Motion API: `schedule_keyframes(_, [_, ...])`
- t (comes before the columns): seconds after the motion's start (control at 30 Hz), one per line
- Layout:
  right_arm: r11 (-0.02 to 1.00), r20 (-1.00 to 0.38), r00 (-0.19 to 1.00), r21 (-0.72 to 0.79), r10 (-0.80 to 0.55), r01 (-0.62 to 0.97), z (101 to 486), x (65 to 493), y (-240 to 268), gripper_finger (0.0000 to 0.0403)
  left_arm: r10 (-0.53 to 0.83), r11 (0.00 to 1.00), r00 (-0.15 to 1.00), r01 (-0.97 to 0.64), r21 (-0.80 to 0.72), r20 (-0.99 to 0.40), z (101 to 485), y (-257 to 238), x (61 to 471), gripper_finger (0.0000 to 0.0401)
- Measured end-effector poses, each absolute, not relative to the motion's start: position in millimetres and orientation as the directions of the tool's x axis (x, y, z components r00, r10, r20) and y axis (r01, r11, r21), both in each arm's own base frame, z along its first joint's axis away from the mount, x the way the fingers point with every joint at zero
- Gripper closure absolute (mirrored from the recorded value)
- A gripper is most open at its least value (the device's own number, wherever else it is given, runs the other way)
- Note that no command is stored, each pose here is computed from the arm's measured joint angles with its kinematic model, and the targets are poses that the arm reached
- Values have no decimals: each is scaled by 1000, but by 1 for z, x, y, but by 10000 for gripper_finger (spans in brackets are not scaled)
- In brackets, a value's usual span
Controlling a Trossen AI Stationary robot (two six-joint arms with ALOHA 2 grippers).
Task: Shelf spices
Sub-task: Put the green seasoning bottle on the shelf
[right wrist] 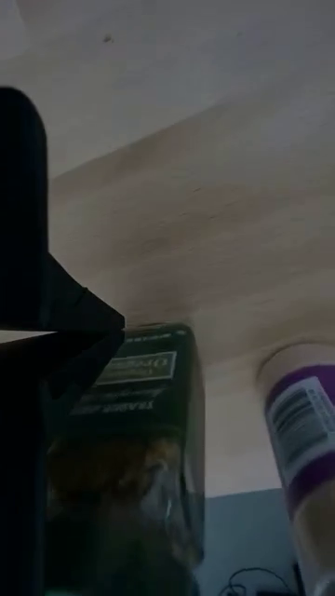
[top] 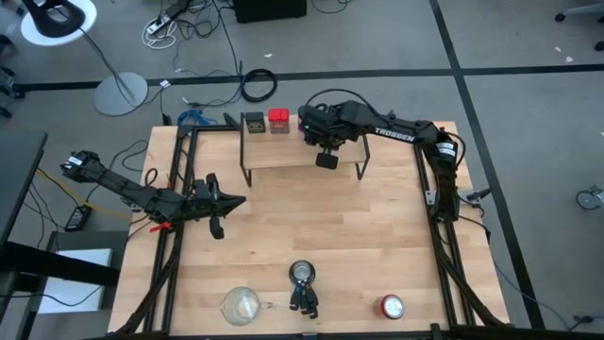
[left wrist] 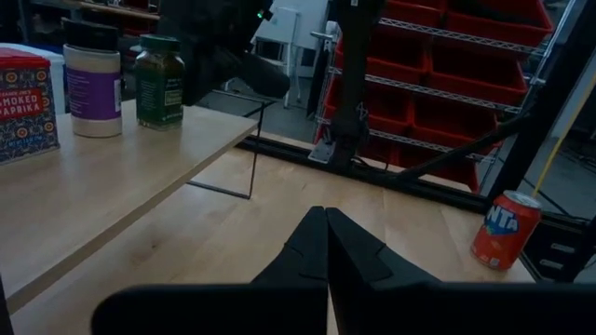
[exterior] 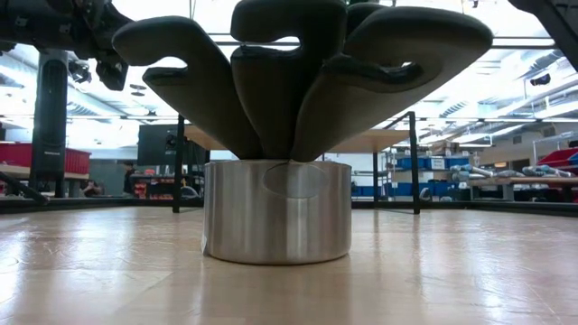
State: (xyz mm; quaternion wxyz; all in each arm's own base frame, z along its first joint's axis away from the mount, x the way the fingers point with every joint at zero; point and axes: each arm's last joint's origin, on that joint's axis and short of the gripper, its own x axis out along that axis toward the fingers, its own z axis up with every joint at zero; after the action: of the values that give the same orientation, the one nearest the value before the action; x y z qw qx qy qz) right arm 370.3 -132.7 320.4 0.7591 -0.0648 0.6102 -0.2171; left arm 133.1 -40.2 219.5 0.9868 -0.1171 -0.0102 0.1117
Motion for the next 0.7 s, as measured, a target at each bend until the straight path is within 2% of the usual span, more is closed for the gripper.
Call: schedule_keyframes(0.7, [884,-887,175,-368,-427,289,312,370,-149,403,223,949,975,-220,-227,-14,219,-40,133,400])
